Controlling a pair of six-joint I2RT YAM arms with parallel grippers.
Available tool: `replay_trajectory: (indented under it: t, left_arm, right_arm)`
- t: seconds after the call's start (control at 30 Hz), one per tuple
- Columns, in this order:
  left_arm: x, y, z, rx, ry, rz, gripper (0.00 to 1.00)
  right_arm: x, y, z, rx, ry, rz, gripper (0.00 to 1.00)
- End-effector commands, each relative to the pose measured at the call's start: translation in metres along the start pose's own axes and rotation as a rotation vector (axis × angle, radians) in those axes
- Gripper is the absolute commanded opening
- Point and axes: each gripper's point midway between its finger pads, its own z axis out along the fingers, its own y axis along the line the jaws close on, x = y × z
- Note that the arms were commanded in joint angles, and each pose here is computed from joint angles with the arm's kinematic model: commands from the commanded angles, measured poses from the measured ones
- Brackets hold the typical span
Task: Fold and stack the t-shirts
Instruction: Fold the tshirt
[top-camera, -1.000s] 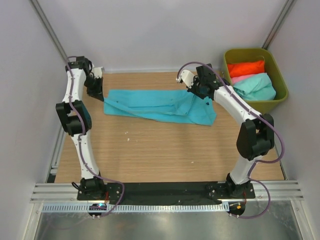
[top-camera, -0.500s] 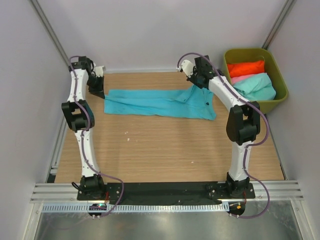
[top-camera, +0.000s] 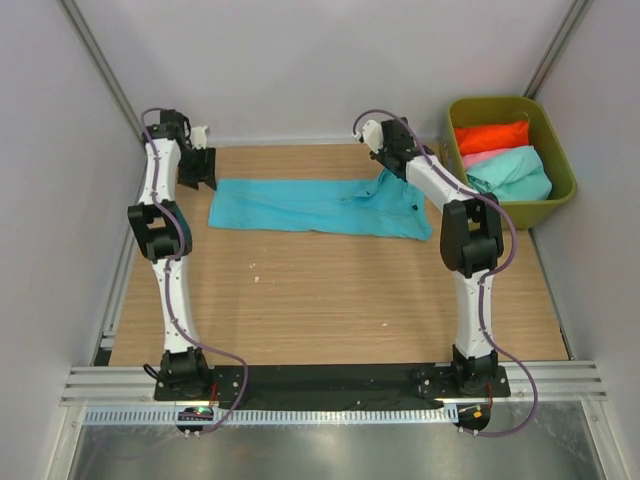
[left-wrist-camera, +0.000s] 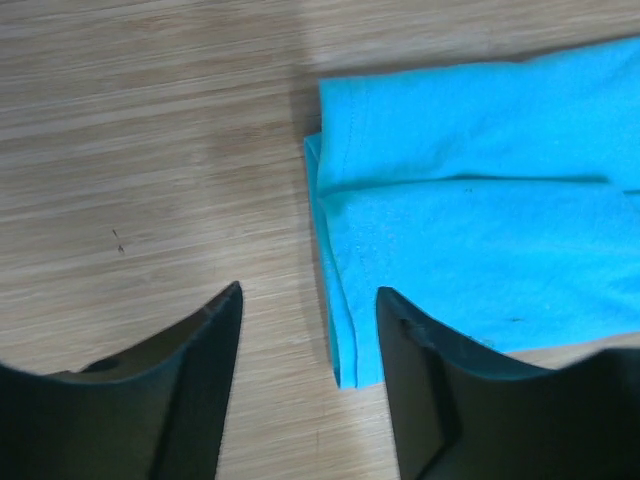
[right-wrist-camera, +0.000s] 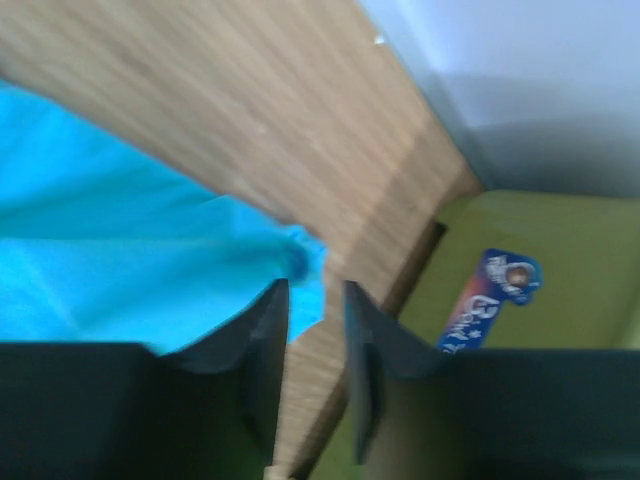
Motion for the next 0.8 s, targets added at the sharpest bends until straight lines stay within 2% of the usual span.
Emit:
replay_trajectory:
  t: [0.0, 0.03, 0.1, 0.23, 0.37, 0.53, 0.63, 0.77]
  left_arm:
    - [-0.038, 0.000, -0.047, -0.063, -0.156, 0.025, 0.59]
    - [-0.039, -0.001, -0.051, -0.065, -0.161, 0.028, 0.61]
    - [-0.042, -0.009, -0.068, -0.055, -0.188, 0.032, 0.63]
    - [-0.018, -0.023, -0.062, 0.008, -0.141, 0.006, 0.63]
    - [0.004, -0.050, -0.056, 0.111, -0.071, -0.005, 0.59]
    - [0.031, -0.072, -0.036, 0.218, 0.034, -0.017, 0.58]
    - [0.047, -0.078, -0.021, 0.235, 0.092, -0.029, 0.58]
    - [0.059, -0.079, -0.006, 0.243, 0.140, -0.046, 0.58]
  right_arm:
    - [-0.039, -0.071, -0.027, 0.266, -0.104, 0.117, 0.38]
    - [-0.041, -0.079, -0.033, 0.302, -0.110, 0.145, 0.52]
    - [-0.043, -0.084, -0.045, 0.311, -0.124, 0.168, 0.56]
    - [-0.036, -0.073, -0.059, 0.263, -0.109, 0.208, 0.57]
    - [-0.027, -0.032, -0.072, 0.078, -0.104, 0.235, 0.56]
    - [-0.019, 0.042, -0.077, -0.247, -0.092, 0.278, 0.56]
    - [-0.007, 0.071, -0.081, -0.349, -0.046, 0.365, 0.56]
    - [0.015, 0.094, -0.081, -0.389, 0.007, 0.408, 0.56]
